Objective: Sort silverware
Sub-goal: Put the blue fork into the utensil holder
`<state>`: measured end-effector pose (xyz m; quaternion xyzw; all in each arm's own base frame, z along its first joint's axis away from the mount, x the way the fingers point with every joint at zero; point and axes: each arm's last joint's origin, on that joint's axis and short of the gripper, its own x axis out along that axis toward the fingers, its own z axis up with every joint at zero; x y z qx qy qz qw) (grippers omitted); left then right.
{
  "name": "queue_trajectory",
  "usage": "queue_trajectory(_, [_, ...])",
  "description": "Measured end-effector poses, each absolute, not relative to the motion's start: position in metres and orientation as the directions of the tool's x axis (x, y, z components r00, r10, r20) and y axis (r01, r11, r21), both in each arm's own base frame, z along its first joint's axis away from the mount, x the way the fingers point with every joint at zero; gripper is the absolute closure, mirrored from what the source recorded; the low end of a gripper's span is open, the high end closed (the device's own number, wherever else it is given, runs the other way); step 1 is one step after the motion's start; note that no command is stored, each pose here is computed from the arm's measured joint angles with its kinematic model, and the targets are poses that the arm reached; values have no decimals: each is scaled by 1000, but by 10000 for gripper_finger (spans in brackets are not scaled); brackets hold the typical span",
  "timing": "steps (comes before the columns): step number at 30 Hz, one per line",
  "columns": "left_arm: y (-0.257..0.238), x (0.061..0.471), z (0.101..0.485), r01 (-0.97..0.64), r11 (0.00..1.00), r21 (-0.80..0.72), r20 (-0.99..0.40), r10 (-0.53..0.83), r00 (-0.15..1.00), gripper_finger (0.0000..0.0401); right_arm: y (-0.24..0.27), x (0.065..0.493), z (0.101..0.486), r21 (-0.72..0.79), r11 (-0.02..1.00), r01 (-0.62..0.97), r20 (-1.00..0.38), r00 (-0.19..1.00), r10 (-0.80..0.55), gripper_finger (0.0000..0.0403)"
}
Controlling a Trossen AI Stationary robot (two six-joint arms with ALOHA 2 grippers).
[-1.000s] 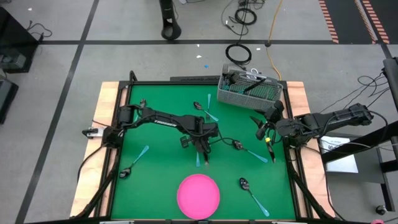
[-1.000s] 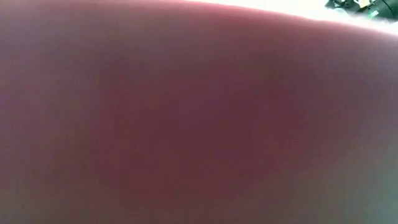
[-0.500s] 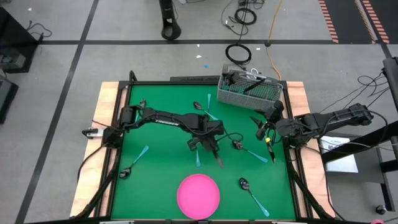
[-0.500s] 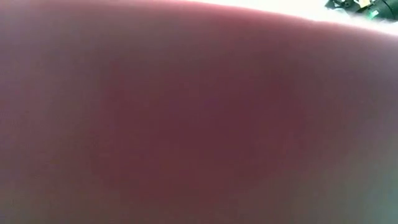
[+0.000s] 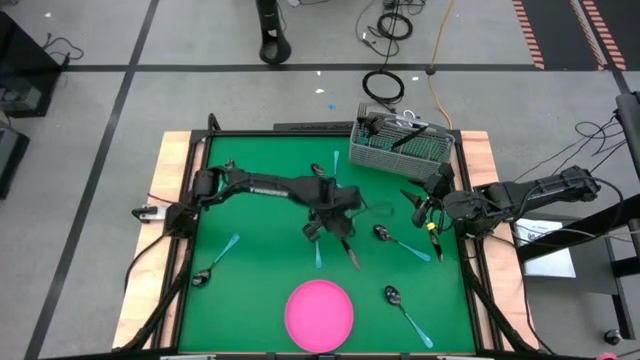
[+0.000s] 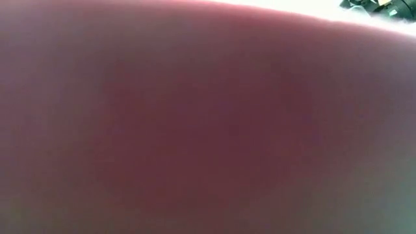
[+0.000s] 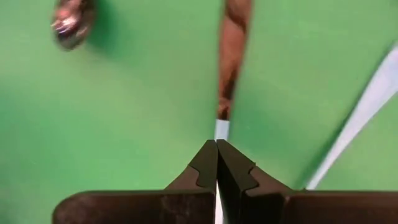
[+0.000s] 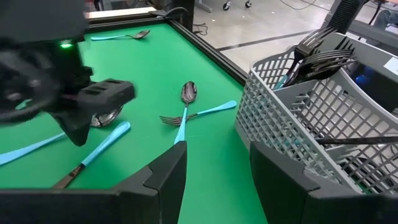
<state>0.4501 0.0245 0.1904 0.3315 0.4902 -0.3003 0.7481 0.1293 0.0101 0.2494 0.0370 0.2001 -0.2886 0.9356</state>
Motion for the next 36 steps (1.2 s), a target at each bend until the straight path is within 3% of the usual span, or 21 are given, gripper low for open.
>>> queue_trajectory(2, [50, 448, 195, 710, 687, 156, -914, -172, 367, 401, 10, 129, 249, -45, 830, 555, -396, 753, -525, 238])
queue_trajectory(7, [114, 436, 196, 529, 842, 105, -910, -133, 393, 401, 10, 129, 249, -32, 828, 559, -396, 754, -524, 238])
queue_trajectory(11, [149, 427, 197, 444, 886, 132, -909, -70, 411, 401, 10, 129, 249, -33, 829, 558, -397, 754, -523, 238])
queue_trajectory(15, [174, 429, 201, 355, 889, 289, -872, 91, 480, 382, 10, 129, 249, -42, 830, 556, -397, 753, -524, 238])
queue_trajectory(16, [178, 432, 203, 284, 902, 324, -852, 148, 501, 375, 10, 129, 249, -44, 831, 555, -397, 753, -525, 238])
queue_trajectory(18, [185, 441, 203, -20, 929, 370, -787, 325, 524, 357, 10, 129, 249, -49, 831, 554, -396, 753, -525, 238])
queue_trajectory(20, [189, 442, 201, -382, 885, 264, -765, 434, 476, 342, 10, 129, 249, -49, 831, 554, -396, 753, -525, 238])
queue_trajectory(22, [192, 438, 200, -540, 838, 81, -794, 382, 473, 332, 10, 129, 249, -54, 832, 552, -398, 752, -525, 238])
queue_trajectory(27, [200, 430, 197, -573, 738, -357, -819, 47, 571, 326, 10, 129, 249, -67, 834, 548, -400, 751, -526, 238])
queue_trajectory(36, [220, 417, 191, -696, 624, -356, -851, 91, 517, 326, 11, 129, 249, -67, 852, 519, -413, 763, -498, 238])
